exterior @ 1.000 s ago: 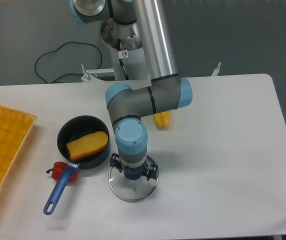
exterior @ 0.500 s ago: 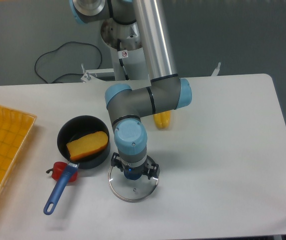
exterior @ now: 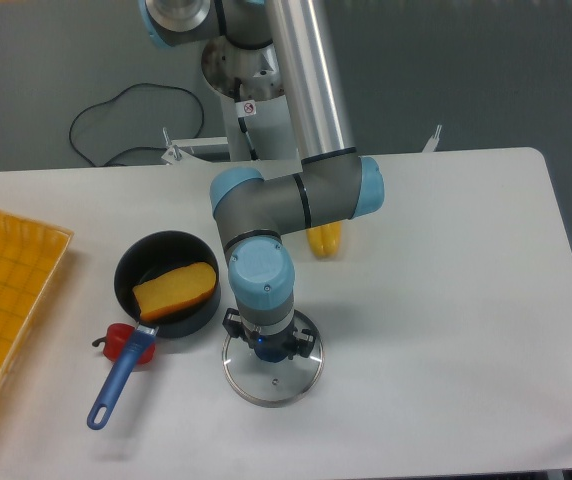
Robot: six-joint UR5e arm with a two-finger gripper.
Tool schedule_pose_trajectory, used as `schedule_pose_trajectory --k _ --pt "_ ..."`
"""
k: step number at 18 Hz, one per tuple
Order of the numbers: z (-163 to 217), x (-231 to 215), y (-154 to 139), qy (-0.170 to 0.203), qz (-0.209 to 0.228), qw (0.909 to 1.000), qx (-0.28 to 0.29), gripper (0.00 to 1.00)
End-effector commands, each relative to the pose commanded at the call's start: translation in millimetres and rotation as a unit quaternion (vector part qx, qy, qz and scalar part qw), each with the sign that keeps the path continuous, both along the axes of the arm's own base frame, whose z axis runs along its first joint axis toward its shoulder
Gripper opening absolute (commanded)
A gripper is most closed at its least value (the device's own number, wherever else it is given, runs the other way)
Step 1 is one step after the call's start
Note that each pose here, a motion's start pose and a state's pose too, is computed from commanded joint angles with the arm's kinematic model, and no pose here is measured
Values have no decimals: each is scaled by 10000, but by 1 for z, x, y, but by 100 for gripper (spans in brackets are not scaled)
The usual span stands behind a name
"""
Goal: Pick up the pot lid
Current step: 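Lift the glass lid up off the table by its knob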
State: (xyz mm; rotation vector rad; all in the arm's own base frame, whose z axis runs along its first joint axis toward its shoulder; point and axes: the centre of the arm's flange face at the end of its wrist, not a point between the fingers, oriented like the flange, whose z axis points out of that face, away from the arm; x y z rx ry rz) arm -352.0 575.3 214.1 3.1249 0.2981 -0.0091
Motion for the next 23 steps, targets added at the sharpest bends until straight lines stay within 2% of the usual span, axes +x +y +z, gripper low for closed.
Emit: schedule_pose_trajectory --k 3,8,15,20,23 --pt "2 0 -1 -6 -8 10000 5 56" --pt "16 -5 -1 57 -54 9999 72 56" --pt "43 -8 -10 -85 -681 9976 -17 56" --pt "60 -14 -20 -220 -1343 9907 98 56" --pt "73 -17 -24 -147 -1422 9896 172 56"
